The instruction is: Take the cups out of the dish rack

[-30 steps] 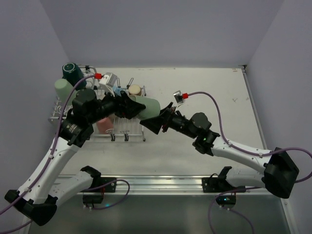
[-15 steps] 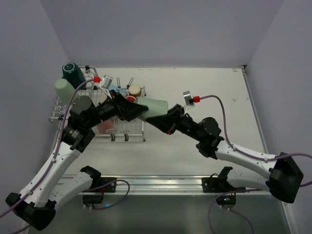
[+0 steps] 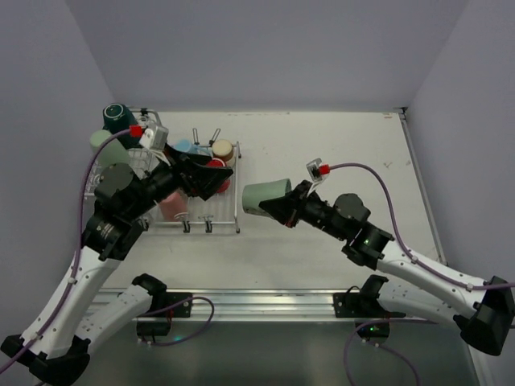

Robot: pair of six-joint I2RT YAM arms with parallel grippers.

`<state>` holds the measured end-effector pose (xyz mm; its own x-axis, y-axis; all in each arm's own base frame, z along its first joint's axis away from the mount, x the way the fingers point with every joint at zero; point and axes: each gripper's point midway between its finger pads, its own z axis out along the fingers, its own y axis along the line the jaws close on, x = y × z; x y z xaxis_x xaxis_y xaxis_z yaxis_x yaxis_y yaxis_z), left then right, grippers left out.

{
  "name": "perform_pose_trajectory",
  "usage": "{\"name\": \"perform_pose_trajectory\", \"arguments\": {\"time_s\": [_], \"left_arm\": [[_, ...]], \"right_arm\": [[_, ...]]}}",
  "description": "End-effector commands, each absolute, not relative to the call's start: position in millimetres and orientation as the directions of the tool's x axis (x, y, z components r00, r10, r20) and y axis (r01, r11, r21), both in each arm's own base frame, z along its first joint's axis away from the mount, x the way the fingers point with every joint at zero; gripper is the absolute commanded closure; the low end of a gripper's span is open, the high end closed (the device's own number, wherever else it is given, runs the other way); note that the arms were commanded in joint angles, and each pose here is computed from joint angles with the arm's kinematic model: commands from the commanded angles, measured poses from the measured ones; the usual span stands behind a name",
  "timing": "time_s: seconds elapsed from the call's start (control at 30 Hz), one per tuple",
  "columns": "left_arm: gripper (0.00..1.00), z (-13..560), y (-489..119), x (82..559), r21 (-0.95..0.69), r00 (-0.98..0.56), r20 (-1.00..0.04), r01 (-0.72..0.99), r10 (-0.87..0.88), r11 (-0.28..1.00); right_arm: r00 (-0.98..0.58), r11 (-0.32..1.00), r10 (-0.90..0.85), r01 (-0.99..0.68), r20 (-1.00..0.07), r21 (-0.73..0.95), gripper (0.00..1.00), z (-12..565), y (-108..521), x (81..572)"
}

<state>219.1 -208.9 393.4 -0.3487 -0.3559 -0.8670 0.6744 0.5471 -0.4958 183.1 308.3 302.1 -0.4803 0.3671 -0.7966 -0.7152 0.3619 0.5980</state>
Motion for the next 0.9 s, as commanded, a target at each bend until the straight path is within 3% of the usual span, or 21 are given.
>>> {"name": "perform_pose_trajectory", "arguments": {"time_s": [0.0,0.17,0.37,0.53,0.6,0.67,0.7,0.77,0.87], "left_arm": [[0.0,391.9,-185.6,225.1,-0.403,-0.243,-0.914,0.63,-0.325,0.664],[0.0,349.2,-185.9,223.8,-0.374,-0.282,-0.927,0.628,-0.248,0.683],[0.0,299.1,-188.5,213.0,-0.352,-0.341,-0.927,0.651,-0.156,0.673],[0.0,273.2,-188.0,207.7,-0.334,-0.36,-0.927,0.662,-0.107,0.671],[0.0,263.1,-188.5,207.6,-0.326,-0.366,-0.926,0.666,-0.087,0.671],[0.0,257.0,-187.8,208.8,-0.307,-0.361,-0.93,0.67,-0.065,0.676],[0.0,252.3,-188.1,208.8,-0.305,-0.365,-0.929,0.672,-0.057,0.675],[0.0,247.3,-188.7,208.3,-0.299,-0.365,-0.93,0.678,-0.045,0.671],[0.0,240.2,-195.2,204.6,-0.307,-0.377,-0.926,0.7,-0.032,0.645]], "right_arm": [[-0.383,0.524,0.334,-0.684,-0.861,0.508,1.0,319.4,280.4,204.2],[-0.375,0.725,0.263,-0.531,-0.889,0.438,1.0,314.6,230.2,250.5],[-0.409,0.947,0.149,-0.203,-0.9,0.249,1.0,296.3,155.7,322.2],[-0.492,0.992,0.123,0.052,-0.862,0.112,1.0,276.3,81.8,395.8],[-0.531,0.995,0.098,0.072,-0.842,0.07,1.0,280.2,66.4,415.2],[-0.655,0.989,0.023,0.124,-0.756,-0.077,1.0,241.2,38.8,433.5],[-0.644,0.984,0.01,0.142,-0.765,-0.107,1.0,257.2,31.2,446.5],[-0.724,0.968,-0.043,0.141,-0.689,-0.209,1.0,226.7,12.7,463.6],[-0.78,0.959,-0.051,0.136,-0.623,-0.248,1.0,211.1,-3.9,475.9]]}}
